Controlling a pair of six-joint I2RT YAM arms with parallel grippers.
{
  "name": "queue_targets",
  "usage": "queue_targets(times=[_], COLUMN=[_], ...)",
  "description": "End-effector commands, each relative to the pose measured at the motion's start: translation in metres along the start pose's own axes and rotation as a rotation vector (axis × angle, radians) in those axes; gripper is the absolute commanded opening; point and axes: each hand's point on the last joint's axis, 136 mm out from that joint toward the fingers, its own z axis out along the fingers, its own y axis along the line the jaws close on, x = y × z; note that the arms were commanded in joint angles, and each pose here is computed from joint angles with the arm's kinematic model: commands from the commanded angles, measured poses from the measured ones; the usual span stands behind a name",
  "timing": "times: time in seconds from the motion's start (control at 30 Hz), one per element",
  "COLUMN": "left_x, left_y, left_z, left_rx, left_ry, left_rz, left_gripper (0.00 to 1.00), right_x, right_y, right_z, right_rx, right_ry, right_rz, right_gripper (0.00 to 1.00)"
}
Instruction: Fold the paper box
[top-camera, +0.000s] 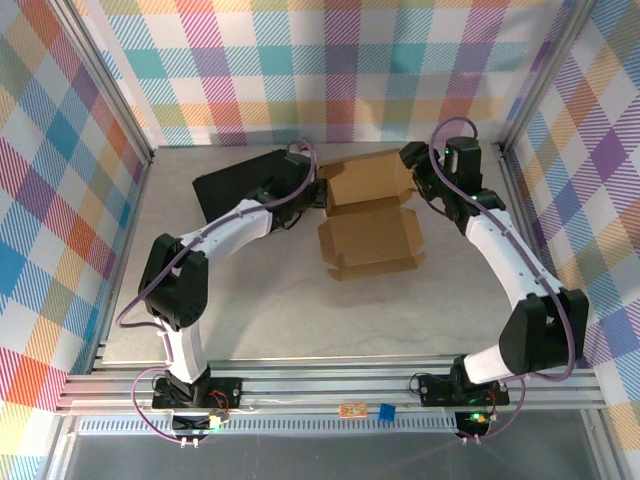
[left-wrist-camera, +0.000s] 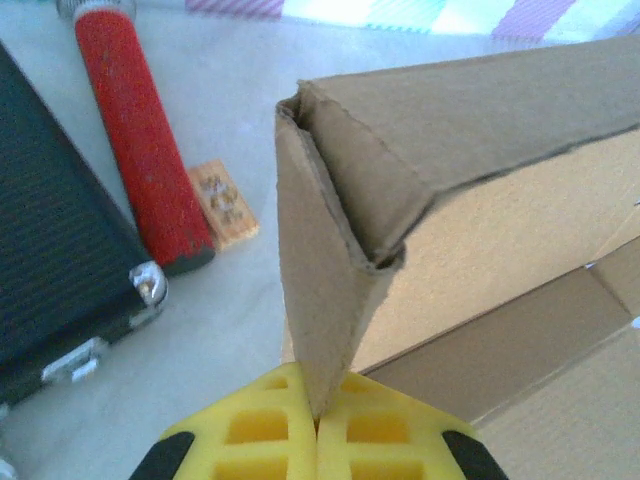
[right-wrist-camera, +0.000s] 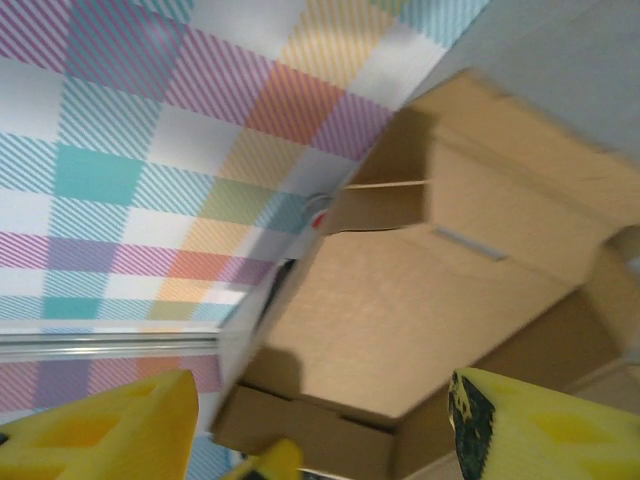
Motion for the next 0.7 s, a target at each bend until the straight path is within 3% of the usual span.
queue_targets(times=[0.0, 0.33, 0.43, 0.67], left_x=[0.027, 0.079, 0.098, 0.153], left_y=[0.005, 0.013, 0.019, 0.039], left_z=[-0.032, -0.068, -0.066, -0.059], left_rx=[-0.020, -0.070, -0.101, -0.214], left_ry=[0.215, 0.465, 0.517, 0.660], left_rz=[-0.116, -0.176, -0.169, -0.161], left_gripper=[0.00, 0.00, 0.00, 0.00], right_x=[0.012, 0.051, 0.065, 0.084], right_y=[-0.006, -0.017, -0.022, -0.033], right_z=[-0.028, -0.050, -0.045, -0.043], right_rx=[0.056, 0.070, 0.075, 0.127], right_ry=[0.079, 0.288, 0.345, 0.387], right_rz=[-0.165, -0.199, -0.168, -0.160], right_gripper=[0.66, 0.59, 0.54, 0.53])
